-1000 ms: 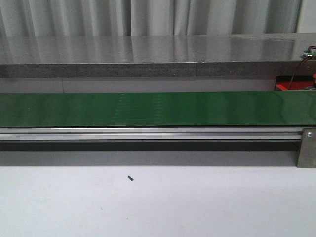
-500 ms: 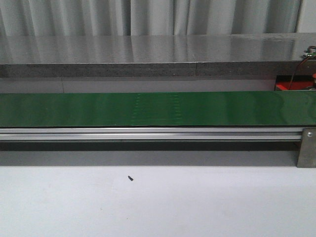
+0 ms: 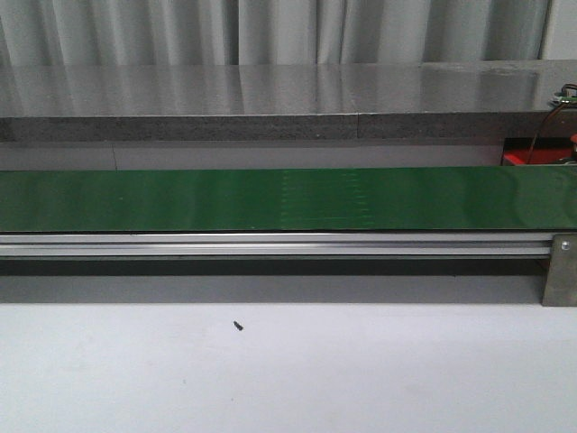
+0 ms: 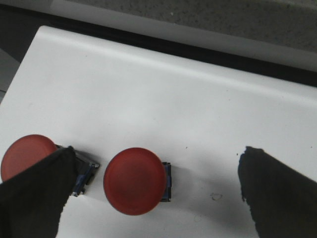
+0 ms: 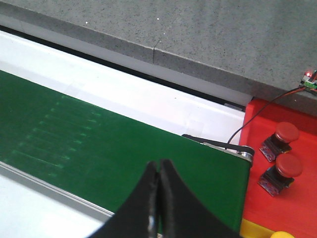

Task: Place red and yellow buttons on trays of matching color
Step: 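Move the open left gripper over the red push buttons, then lower the left gripper onto a red button and close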

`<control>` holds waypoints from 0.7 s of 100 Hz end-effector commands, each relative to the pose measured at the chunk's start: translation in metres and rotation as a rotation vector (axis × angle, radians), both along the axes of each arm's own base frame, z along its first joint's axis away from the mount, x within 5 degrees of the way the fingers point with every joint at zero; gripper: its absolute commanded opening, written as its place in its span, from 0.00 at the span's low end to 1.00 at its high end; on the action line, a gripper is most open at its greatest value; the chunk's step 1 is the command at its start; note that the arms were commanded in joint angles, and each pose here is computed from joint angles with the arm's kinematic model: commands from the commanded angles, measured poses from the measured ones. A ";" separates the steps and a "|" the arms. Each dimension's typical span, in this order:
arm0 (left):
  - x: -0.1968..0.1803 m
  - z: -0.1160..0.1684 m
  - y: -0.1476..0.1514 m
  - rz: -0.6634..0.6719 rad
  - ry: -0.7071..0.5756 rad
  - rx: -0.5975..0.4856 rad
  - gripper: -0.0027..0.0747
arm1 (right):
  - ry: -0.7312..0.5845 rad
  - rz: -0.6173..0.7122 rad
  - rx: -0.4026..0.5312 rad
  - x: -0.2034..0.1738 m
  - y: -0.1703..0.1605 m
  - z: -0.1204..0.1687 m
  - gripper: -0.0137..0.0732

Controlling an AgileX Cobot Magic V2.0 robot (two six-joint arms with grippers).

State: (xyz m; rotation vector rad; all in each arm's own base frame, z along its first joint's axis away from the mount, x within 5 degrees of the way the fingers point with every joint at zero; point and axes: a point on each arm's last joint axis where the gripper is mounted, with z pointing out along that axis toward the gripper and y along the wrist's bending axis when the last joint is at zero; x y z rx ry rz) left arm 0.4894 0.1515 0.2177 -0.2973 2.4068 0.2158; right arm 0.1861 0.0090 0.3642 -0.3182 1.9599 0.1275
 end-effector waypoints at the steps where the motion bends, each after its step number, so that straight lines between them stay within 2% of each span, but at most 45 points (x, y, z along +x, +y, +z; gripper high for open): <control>1: 0.001 0.044 0.002 0.004 -0.160 0.043 0.84 | -0.078 -0.026 0.009 -0.001 -0.001 0.014 0.08; 45: 0.010 0.018 0.005 0.003 -0.128 0.033 0.84 | -0.078 -0.026 0.009 -0.001 -0.001 0.014 0.08; 70: 0.012 0.019 0.005 0.000 -0.157 0.041 0.84 | -0.078 -0.026 0.009 -0.001 -0.001 0.014 0.08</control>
